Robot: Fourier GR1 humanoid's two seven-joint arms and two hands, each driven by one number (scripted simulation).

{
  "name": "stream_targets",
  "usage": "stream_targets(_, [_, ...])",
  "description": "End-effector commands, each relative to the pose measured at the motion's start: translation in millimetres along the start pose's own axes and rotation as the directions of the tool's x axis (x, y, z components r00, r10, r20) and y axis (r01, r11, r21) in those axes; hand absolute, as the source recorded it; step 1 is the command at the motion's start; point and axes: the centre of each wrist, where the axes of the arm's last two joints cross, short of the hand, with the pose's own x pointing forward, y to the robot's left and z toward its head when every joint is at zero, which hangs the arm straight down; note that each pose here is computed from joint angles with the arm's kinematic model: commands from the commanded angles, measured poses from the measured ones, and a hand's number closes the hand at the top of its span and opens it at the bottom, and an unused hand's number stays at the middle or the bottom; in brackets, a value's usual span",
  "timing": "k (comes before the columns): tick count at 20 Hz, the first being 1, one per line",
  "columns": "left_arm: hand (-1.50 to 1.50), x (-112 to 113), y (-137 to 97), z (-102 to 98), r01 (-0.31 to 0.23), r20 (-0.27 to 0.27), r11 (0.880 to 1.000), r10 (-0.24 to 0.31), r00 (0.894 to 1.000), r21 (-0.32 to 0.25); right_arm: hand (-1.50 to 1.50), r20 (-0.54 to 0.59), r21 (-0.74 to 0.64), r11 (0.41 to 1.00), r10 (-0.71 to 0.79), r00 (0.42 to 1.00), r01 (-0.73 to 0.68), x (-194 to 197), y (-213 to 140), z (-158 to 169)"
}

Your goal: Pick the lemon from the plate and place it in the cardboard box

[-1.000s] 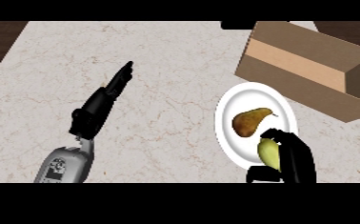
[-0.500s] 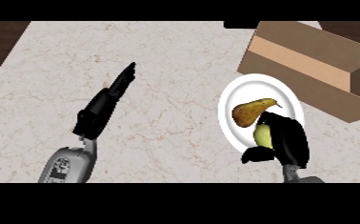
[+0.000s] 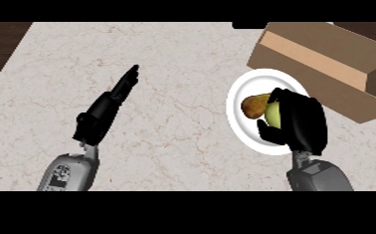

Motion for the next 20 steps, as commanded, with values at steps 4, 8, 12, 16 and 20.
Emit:
stream_targets(4, [0.00,-4.9,-2.7,11.1,0.011,-0.006,1.000,-0.011,1.000,0.006,1.50,0.071,-0.088,0.992,-0.088,0.994,0.094,29.3,-80.5,50.0])
stream_targets(8, [0.00,5.0,7.1,-6.2,0.000,-0.003,1.000,0.000,1.000,0.005,1.50,0.101,-0.186,0.963,-0.179,0.979,0.195,29.1,-126.0,52.5])
stream_targets(12, [0.00,0.3,-10.7,6.9,0.001,0.028,1.000,0.000,1.000,-0.010,1.50,0.020,-0.240,0.944,-0.228,0.974,0.226,30.5,-138.5,58.5])
stream_targets(16, [0.00,-0.5,-1.3,3.7,0.000,0.006,1.000,0.000,1.000,-0.011,1.50,-0.022,-0.286,0.930,-0.246,0.969,0.230,16.0,-163.8,46.9])
stream_targets(20, [0.00,-11.3,5.6,2.7,-0.001,0.024,1.000,0.001,1.000,0.001,1.50,-0.073,-0.310,0.927,-0.244,0.967,0.211,10.8,-164.2,28.3])
